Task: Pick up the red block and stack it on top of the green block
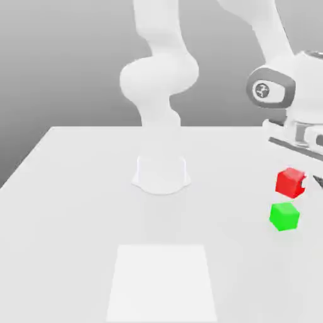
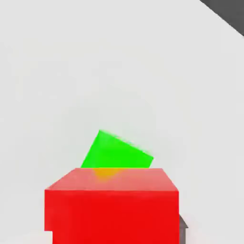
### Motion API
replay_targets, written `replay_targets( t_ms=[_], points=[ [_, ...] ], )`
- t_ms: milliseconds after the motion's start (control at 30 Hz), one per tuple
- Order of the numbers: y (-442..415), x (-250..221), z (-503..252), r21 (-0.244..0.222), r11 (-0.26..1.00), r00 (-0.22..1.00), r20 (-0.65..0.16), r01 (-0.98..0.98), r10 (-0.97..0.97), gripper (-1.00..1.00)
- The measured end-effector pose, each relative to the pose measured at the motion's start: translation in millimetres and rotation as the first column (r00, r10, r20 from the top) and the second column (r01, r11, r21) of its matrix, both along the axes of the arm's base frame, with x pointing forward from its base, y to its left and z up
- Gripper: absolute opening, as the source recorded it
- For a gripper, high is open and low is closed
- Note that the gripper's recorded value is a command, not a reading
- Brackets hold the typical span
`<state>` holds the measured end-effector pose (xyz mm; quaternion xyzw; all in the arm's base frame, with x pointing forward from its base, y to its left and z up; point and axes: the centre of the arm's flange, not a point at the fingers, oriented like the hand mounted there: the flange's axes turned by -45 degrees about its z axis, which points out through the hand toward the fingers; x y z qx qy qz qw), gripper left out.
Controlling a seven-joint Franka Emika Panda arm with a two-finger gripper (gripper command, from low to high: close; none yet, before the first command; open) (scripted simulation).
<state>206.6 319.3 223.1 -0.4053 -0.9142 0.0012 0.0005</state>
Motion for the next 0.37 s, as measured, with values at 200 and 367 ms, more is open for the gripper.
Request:
replay_targets(
  t_ms=[200, 367],
  points=[
    [-1, -2, -38, 0.000, 1.000, 1.000, 0.001, -0.004, 0.004, 1.00],
    [-1, -2, -39, 0.001, 1.000, 1.000, 0.002, -0.004, 0.004, 1.00]
  ],
)
